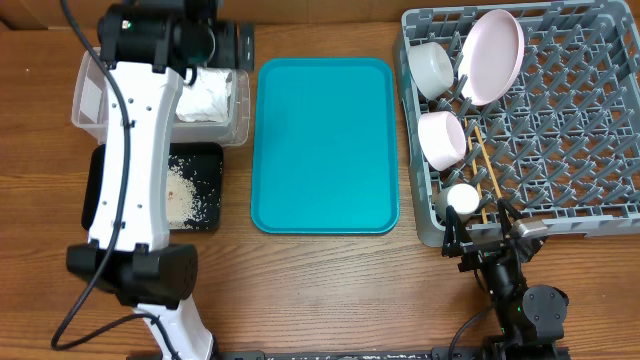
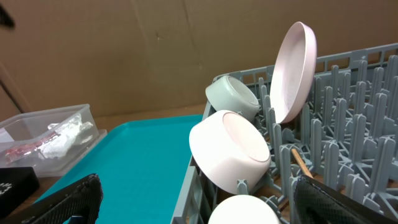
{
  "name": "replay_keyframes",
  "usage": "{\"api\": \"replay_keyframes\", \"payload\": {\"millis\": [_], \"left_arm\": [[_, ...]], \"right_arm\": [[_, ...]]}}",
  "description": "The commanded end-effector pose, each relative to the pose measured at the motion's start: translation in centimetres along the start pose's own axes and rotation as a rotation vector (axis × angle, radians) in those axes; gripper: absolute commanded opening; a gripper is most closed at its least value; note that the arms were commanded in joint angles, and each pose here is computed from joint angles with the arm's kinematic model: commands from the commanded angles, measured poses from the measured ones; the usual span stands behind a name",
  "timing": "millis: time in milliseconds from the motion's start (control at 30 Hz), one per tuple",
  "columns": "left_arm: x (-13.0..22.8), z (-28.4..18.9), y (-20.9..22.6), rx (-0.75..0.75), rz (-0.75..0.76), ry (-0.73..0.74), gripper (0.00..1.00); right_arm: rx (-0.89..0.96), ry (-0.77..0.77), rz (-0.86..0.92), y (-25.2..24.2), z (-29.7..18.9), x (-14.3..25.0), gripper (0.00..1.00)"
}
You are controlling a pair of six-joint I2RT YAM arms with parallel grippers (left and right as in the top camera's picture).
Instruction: Sort waste into correct bins and load items into the dishwasher
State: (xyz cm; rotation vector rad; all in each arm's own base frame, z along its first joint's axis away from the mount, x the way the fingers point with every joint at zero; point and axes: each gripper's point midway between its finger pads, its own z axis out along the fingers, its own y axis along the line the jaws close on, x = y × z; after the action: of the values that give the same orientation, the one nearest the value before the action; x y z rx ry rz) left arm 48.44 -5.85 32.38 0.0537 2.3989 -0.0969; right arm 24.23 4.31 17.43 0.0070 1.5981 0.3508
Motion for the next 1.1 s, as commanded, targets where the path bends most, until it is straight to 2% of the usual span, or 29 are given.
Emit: {"api": "replay_keyframes", "payload": {"millis": [0, 167, 400, 600, 900, 1067], "left_arm": [[-4.1, -8.3, -2.3, 0.093, 0.066, -0.243, 1.0], [-6.3, -13.1, -3.2, 0.096, 0.169, -0.415, 1.0], [-4.4, -14.4, -2.3, 0.084, 0.167, -0.546, 1.0], [1.6, -13.3, -0.3, 0.055, 0.131, -0.63, 1.0], [14.4, -10.1, 3.4, -0.019, 0.083, -0.657, 1.0], [19.0, -9.0, 4.0, -0.04, 0.084, -0.758, 1.0]], "right_arm": [[-0.012, -0.001, 0.007, 0.2, 0.0, 0.2, 1.0], [-0.012, -0.001, 0.007, 0.2, 0.0, 0.2, 1.0], [-0.012, -0.001, 0.007, 0.2, 0.0, 0.2, 1.0], [-0.012, -0.001, 0.007, 0.2, 0.0, 0.2, 1.0], [-0.011, -0.002, 0.007, 0.2, 0.0, 0.2, 1.0], [-0.012, -0.001, 0.007, 0.2, 0.0, 0.2, 1.0]]}}
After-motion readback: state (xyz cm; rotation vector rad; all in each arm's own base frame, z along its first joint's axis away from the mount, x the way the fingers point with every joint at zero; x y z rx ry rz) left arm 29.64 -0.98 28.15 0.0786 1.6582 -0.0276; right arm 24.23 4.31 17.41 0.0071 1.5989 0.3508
